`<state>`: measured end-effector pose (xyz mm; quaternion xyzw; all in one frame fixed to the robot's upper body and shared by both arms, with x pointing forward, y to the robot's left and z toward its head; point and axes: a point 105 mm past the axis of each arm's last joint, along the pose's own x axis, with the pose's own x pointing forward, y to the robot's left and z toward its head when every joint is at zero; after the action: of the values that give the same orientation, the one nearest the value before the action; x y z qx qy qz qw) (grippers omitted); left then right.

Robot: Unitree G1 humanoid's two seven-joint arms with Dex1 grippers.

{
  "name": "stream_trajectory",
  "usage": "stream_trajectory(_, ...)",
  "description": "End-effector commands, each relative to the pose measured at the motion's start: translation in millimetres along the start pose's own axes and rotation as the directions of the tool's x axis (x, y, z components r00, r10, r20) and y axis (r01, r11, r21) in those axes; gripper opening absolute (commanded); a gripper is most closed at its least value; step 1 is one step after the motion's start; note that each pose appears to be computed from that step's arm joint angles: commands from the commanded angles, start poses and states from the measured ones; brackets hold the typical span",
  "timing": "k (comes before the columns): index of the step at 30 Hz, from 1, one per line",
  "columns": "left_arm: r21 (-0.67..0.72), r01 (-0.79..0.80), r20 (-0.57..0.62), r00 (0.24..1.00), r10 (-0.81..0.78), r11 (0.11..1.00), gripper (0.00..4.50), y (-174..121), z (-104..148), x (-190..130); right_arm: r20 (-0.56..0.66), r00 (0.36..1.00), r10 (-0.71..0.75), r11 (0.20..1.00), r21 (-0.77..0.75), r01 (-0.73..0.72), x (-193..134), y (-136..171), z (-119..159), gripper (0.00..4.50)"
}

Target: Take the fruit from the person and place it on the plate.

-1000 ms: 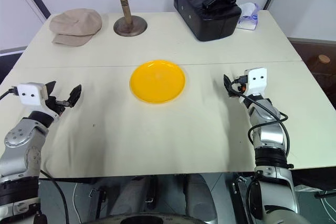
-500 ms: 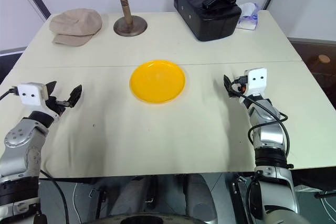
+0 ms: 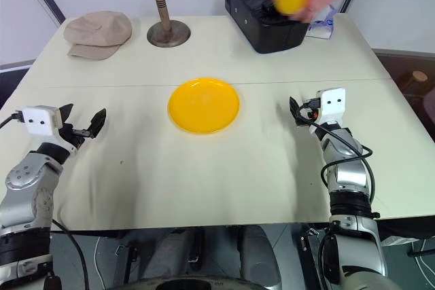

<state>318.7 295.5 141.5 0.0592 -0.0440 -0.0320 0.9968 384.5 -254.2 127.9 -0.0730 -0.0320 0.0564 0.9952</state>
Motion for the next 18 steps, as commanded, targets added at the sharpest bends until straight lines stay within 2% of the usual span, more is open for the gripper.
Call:
stream_trajectory(1, 0.023, -0.001, 0.037, 0.999, 0.000, 1.000, 4.50, 2.6, 11.1, 1.2, 0.042, 0.999, -0.009, 1.000, -0.016, 0.010, 0.4, -3.2, 10.7, 4.42)
stream_trajectory(12, 0.030, -0.002, 0.040, 0.999, 0.001, 1.000, 4.50, 4.2, 13.9, 1.5, 0.043, 0.999, 0.007, 1.000, -0.014, -0.007, 1.0, 0.0, 12.1, 4.42)
stream_trajectory(15, 0.032, -0.001, 0.038, 0.999, 0.000, 0.999, 4.50, 4.5, 14.3, 0.5, 0.077, 0.988, 0.133, 0.991, 0.011, -0.135, -2.3, 15.9, 25.5, 4.42)
stream_trajectory(18, 0.035, 0.002, 0.034, 0.999, -0.003, 0.999, 4.50, 5.7, 14.4, 0.3, 0.164, 0.923, 0.349, 0.927, 0.081, -0.365, -15.2, 41.5, 61.5, 4.42)
